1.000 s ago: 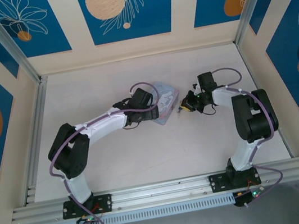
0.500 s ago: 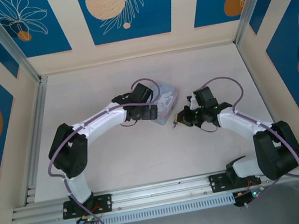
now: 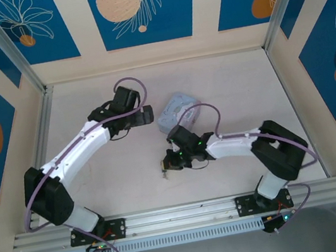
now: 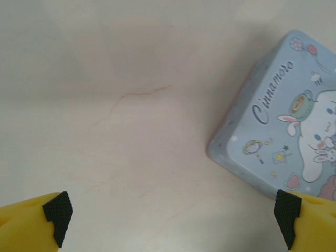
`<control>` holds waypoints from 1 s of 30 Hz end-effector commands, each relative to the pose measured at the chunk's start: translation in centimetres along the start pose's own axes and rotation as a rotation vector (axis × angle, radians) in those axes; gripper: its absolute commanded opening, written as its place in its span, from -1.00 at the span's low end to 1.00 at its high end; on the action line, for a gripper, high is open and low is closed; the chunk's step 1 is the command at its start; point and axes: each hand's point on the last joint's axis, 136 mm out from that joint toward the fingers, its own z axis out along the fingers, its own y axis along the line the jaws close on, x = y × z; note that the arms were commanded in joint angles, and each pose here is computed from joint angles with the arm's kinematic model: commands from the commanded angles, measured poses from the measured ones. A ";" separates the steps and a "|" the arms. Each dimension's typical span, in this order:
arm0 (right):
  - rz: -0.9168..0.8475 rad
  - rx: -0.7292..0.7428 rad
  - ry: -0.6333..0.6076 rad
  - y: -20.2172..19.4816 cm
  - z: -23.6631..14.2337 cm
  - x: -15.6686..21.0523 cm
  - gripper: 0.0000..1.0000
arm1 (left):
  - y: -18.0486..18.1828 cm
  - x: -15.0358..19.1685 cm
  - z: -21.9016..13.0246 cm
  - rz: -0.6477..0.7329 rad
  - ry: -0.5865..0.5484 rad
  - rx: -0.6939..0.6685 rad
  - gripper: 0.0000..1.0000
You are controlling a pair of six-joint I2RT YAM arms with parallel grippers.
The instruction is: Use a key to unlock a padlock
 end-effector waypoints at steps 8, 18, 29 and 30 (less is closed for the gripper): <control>0.057 0.022 -0.037 -2.5 -0.1 -0.4 -0.34 | 2.1 2.6 -0.1 -0.009 0.050 -0.027 1.00; 0.090 0.039 -0.262 -5.7 -11.7 -1.0 0.69 | 2.9 1.7 -1.5 -0.038 0.014 -0.013 1.00; 0.052 0.210 -0.731 -7.1 -26.8 -8.4 0.99 | 8.6 -1.4 -5.9 -0.037 -0.170 -0.137 1.00; 0.057 0.232 -0.774 -7.5 -27.8 -9.1 0.99 | 9.2 -1.8 -6.3 -0.032 -0.191 -0.164 1.00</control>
